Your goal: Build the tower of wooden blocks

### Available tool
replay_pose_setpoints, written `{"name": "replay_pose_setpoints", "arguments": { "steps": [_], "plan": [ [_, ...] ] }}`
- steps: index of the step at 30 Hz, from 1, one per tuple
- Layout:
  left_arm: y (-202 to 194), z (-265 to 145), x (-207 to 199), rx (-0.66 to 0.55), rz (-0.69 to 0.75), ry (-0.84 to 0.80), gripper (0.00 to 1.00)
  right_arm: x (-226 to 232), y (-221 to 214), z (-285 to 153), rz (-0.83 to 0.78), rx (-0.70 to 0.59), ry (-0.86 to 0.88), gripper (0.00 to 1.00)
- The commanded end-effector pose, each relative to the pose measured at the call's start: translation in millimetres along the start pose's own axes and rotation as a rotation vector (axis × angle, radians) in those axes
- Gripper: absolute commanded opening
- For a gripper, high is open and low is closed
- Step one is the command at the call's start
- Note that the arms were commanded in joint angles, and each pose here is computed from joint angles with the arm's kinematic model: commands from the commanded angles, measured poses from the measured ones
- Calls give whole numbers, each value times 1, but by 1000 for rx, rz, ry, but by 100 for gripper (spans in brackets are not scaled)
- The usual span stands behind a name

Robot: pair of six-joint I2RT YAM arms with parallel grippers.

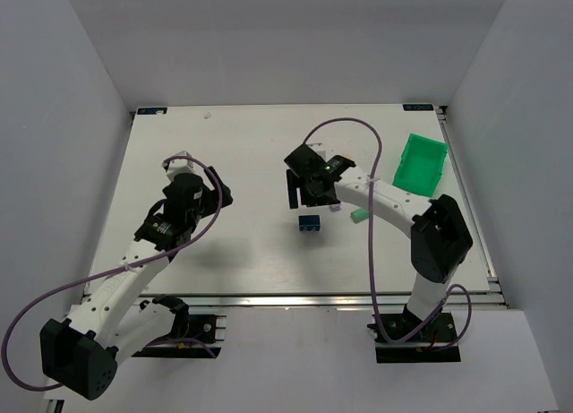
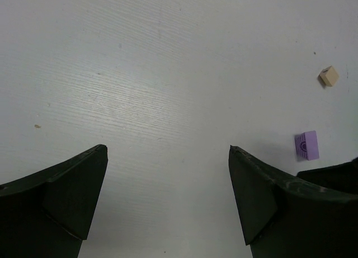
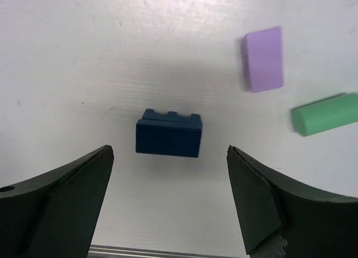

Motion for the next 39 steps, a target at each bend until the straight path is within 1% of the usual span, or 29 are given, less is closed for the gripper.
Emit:
{"name": "replay_pose_setpoints", "arguments": {
  "steps": [1,7,8,11,12,14,15,18,21,25,27,28,30,31,32,33,34,37,39],
  "plan": [
    [12,-2,-3,-25,16,0,98,-16,40,-21,-11,-154,9,88],
    [16,-1,-6,-28,28,-10,98,-52,64,0,-37,-204,9,87],
    [17,-1,-8,-30,36,-24,98,-50,69,4,-83,-216,63,86],
    [20,-1,-12,-34,50,-49,98,-58,72,26,-162,-176,90,84],
    [21,0,-14,-30,52,-64,98,-61,70,38,-176,-148,73,83],
    [22,1,-16,-35,57,-80,98,-62,70,48,-209,-120,86,81],
    [21,3,-16,-27,60,-87,98,-65,69,59,-209,-101,78,81],
    [23,4,-19,-27,70,-100,98,-69,69,75,-205,-63,95,76],
    [24,5,-21,-25,82,-113,98,-73,68,85,-190,-40,105,73],
    [24,6,-23,-25,90,-130,98,-77,64,94,-173,-13,123,67],
    [26,6,-25,-28,90,-136,98,-80,62,97,-169,-7,127,62],
    [25,7,-25,-24,96,-144,98,-79,64,97,-159,-15,139,54],
    [26,6,-27,-29,101,-161,98,-79,66,94,-154,-26,157,48],
    [25,7,-28,-26,106,-168,98,-78,67,93,-154,-28,172,39],
    [25,7,-30,-27,110,-183,98,-76,69,91,-155,-38,186,33],
    [27,7,-31,-29,110,-190,98,-76,70,90,-154,-42,193,30],
    [27,6,-32,-28,116,-199,98,-75,70,88,-153,-40,205,24],
    [27,5,-35,-29,128,-229,98,-77,72,86,-147,-42,222,22],
    [29,3,-37,-37,130,-255,98,-77,75,83,-141,-53,226,24]
  ]
}}
Point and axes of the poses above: each gripper's point midway between its finger pads, its own z axis out along the fingers, its own x axis along the line the jaws close on, y = z × x, the point moved 7 cm from there along -z, back along the fingers, and after that the axes turned 10 degrees about z, right-handed, at the moved point
